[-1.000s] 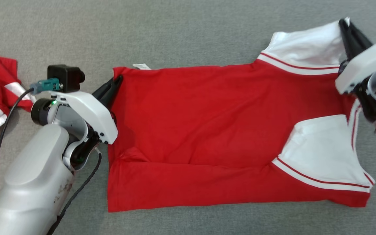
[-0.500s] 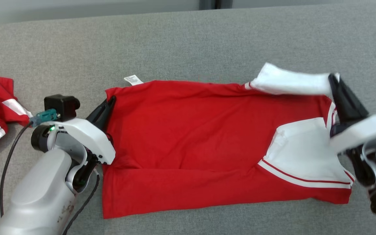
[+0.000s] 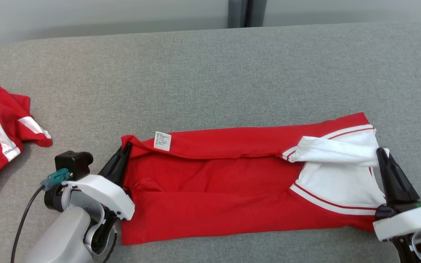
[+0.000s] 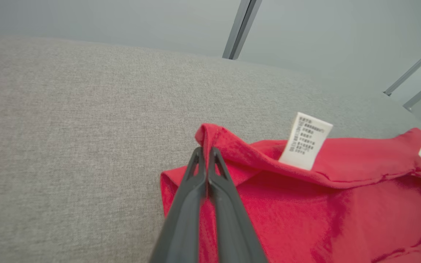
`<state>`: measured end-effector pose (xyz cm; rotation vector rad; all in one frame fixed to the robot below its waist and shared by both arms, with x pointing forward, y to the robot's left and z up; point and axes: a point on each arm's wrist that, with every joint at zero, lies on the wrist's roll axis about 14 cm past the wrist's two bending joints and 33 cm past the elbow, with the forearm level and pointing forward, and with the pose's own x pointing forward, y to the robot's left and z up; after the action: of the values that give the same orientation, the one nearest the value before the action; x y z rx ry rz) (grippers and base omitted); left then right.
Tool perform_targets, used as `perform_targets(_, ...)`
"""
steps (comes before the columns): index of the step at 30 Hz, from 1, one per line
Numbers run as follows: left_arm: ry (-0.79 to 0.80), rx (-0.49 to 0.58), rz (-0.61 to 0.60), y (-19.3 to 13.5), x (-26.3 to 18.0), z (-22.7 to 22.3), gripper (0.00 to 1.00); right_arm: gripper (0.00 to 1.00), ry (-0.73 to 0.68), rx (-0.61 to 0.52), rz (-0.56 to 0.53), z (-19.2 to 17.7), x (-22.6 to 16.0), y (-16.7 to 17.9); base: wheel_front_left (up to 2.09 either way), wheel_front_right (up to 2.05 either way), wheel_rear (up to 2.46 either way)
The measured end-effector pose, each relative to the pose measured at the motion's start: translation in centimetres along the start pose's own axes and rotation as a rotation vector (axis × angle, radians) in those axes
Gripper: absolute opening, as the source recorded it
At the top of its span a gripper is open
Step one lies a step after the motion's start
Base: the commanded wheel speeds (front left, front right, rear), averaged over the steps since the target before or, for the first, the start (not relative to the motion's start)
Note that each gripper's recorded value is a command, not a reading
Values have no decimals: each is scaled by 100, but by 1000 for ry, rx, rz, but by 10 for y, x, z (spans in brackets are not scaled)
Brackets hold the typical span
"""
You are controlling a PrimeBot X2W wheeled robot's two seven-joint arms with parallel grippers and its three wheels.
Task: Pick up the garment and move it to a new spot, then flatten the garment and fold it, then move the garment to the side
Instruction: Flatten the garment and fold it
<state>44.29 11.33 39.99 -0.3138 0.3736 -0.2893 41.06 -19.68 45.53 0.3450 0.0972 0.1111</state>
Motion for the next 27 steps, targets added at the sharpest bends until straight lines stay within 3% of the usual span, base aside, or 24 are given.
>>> perform_targets(15, 7, -37, 32, 1, -16, -15, 0, 0, 85, 4, -47, -20, -24, -5, 0, 0, 0)
perform_targets(16, 10, -39, 33, 2, -18, -16, 6, 0, 103, 6, -51, -24, -26, -6, 0, 0, 0)
perform_targets(17, 12, -38, 35, 2, -20, -18, 45, 39, 110, 8, -52, -26, -28, -6, 0, 0, 0)
perform_targets(18, 8, -35, 35, 2, -21, -17, 95, 100, 108, 7, -52, -25, -29, -5, 0, 0, 0)
perform_targets(19, -1, -30, 35, 2, -21, -14, 100, 100, 105, 1, -49, -24, -29, -4, 0, 0, 0)
perform_targets(27, -161, -24, 60, 5, -35, 28, 100, 100, 58, -25, -53, -8, -31, -9, 0, 0, 0)
